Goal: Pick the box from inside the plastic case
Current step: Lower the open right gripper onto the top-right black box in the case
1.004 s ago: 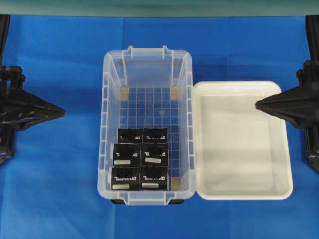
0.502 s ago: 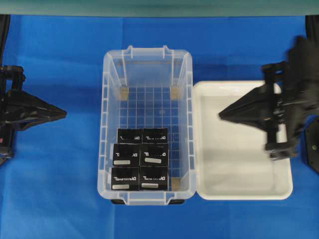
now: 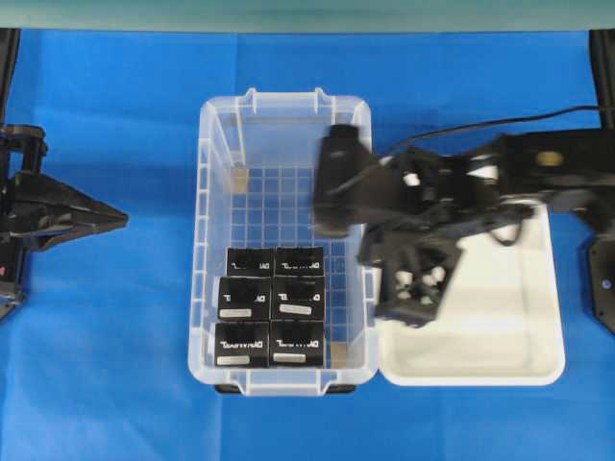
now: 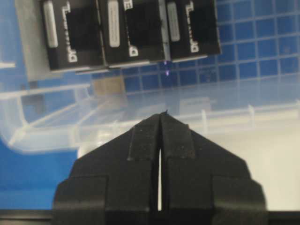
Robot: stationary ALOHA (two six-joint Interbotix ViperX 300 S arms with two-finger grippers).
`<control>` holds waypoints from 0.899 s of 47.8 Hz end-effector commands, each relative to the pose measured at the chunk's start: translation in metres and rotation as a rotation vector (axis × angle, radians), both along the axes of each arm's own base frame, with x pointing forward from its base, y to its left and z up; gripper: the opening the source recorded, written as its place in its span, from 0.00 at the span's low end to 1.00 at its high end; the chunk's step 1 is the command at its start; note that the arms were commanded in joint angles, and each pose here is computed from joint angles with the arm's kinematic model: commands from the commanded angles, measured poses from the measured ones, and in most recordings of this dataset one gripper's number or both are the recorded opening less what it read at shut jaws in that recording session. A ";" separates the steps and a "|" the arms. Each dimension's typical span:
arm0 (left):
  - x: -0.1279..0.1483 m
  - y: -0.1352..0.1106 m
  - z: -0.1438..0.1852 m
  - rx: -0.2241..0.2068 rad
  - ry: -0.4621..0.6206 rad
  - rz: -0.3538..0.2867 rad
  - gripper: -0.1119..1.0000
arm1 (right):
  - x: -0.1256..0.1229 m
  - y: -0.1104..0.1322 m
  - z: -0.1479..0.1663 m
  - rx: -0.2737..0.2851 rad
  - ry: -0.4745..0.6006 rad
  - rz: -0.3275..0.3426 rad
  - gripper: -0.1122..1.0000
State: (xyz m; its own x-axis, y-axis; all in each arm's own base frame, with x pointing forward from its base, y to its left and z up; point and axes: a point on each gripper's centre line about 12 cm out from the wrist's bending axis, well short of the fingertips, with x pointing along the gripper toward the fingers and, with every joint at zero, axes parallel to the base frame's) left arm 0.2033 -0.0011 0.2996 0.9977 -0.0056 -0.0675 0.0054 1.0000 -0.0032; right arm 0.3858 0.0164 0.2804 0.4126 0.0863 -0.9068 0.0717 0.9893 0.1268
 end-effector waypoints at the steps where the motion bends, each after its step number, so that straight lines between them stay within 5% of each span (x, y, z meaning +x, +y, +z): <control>1: 0.002 0.001 0.012 0.003 -0.031 0.003 0.05 | 0.019 0.000 -0.008 -0.007 0.033 0.025 0.08; 28: 0.001 0.002 0.011 0.005 -0.025 0.007 0.05 | 0.056 0.004 -0.032 -0.016 0.144 0.075 0.15; 36: 0.001 0.002 0.010 0.003 -0.015 0.008 0.05 | 0.060 0.006 -0.032 -0.002 0.132 0.090 0.35; 43: 0.001 0.003 0.010 0.003 -0.015 0.012 0.05 | 0.061 0.008 -0.037 -0.005 0.133 0.124 0.75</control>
